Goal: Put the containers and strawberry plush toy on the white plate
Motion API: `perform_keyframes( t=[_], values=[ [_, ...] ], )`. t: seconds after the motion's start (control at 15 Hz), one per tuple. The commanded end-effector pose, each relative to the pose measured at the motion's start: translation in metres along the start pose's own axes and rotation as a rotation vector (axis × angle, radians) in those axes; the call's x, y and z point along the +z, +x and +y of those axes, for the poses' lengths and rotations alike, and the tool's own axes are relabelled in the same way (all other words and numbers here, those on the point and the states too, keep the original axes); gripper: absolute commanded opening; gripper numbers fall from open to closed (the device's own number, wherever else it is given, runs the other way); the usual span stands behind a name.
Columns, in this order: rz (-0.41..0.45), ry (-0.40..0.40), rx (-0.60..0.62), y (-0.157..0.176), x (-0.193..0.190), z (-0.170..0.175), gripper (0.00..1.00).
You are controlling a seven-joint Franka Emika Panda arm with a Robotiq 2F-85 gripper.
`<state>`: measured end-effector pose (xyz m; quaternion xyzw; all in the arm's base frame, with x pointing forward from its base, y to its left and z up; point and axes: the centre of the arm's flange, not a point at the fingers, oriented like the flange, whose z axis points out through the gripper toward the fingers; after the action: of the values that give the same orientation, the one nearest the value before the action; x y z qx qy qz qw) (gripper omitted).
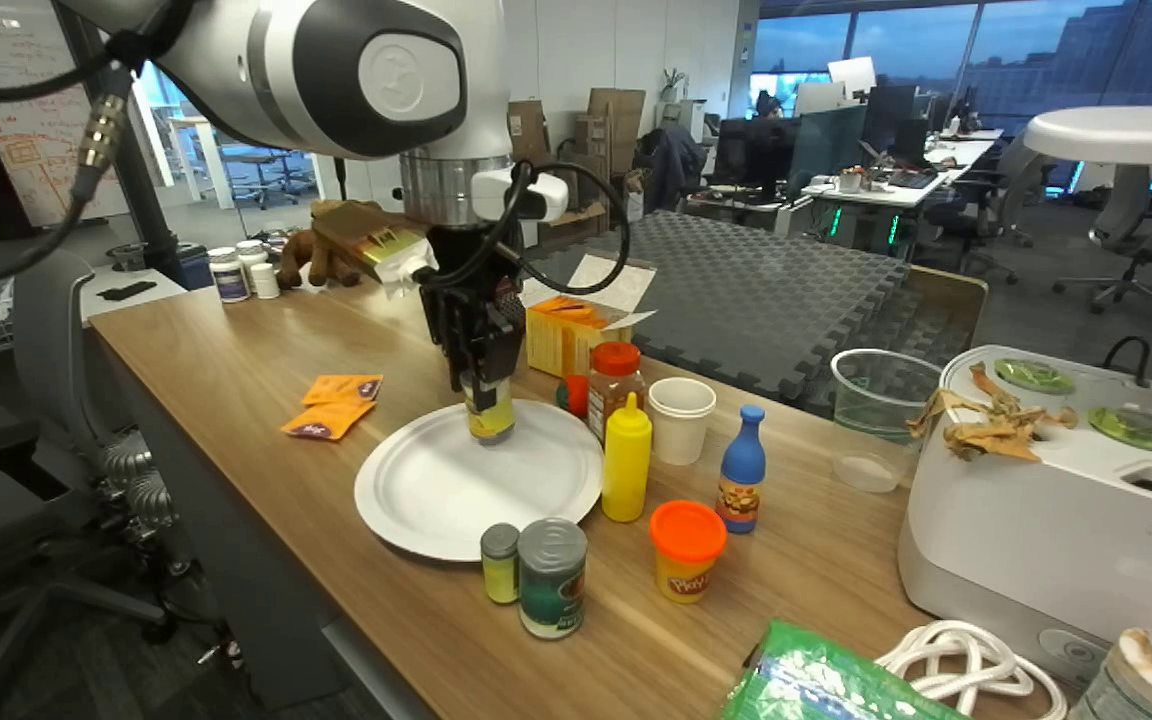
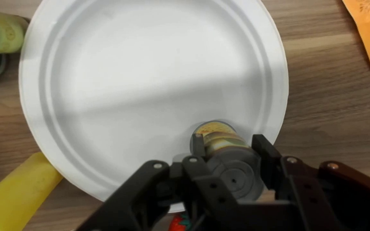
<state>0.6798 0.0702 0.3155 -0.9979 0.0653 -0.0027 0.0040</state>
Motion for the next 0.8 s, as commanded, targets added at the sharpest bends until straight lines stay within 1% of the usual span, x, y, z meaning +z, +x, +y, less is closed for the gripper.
perform_keyframes(
  t=[0.0,0.07,0.13,0.27,0.4,0.53,0.6,0.73],
  values=[
    [0.015,0.018,-0.006,-0.005,0.0,0.001,0.17],
    [0.012,0.012,-0.011,-0.006,0.001,0.001,0.34],
    [0.012,0.006,-0.013,-0.006,0.002,0.001,0.66],
    [0.011,0.003,-0.013,-0.008,0.002,0.002,0.67],
    [0.01,0.002,-0.015,-0.008,0.002,0.002,0.8],
    [0.01,-0.005,-0.023,-0.01,0.0,0.002,0.95],
    [0.012,-0.013,-0.025,-0.01,-0.002,0.002,1.0],
    [0.028,-0.03,-0.031,-0.009,-0.01,-0.002,1.0]
  ],
)
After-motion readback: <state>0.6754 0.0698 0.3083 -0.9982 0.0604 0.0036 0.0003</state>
